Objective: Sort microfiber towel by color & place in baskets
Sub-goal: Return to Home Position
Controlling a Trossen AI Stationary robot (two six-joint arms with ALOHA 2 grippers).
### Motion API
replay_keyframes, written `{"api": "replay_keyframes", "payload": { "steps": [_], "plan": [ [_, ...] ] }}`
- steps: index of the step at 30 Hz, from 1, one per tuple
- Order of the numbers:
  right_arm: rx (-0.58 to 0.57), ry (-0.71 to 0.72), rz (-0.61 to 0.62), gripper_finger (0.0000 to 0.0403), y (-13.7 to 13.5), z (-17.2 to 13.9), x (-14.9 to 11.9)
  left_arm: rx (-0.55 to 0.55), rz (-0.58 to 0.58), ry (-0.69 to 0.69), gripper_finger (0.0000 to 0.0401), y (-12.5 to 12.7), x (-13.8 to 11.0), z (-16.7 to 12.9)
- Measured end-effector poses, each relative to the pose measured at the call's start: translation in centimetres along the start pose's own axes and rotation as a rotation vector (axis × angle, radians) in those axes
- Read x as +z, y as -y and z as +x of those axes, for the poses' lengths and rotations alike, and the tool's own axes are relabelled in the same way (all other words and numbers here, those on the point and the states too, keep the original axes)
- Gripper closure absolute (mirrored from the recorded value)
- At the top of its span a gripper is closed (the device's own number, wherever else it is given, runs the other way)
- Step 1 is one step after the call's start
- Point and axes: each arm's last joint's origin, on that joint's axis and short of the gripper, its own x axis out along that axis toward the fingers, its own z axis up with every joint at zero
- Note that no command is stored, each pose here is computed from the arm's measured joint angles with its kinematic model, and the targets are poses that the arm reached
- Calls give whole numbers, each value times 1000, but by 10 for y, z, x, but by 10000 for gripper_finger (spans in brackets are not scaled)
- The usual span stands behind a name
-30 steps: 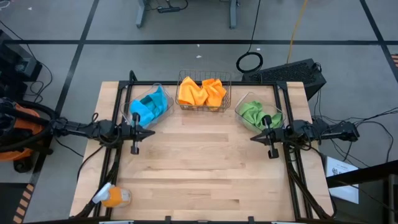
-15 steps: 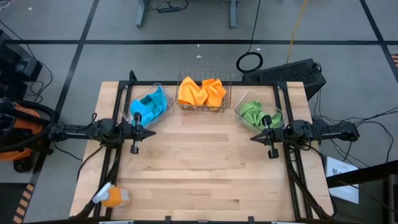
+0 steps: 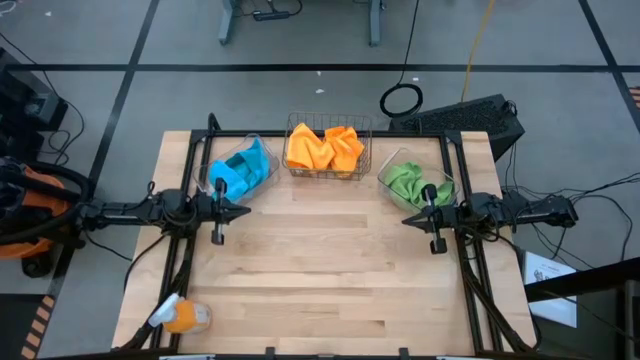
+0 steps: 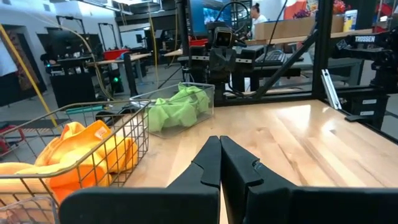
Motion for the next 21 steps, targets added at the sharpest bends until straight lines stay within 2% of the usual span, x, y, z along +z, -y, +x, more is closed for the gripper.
{"api": "replay_keyframes", "payload": {
  "steps": [6, 12, 21],
  "plan": [
    [-15, -1, 1, 403, 0, 0, 0, 3, -22, -3, 401, 0, 0, 0],
    [-76, 2, 31, 403, 2, 0, 1, 3, -22, -5, 401, 0, 0, 0],
    [-77, 2, 43, 403, 2, 0, 1, 3, -23, -8, 401, 0, -1, 0]
  ]
}}
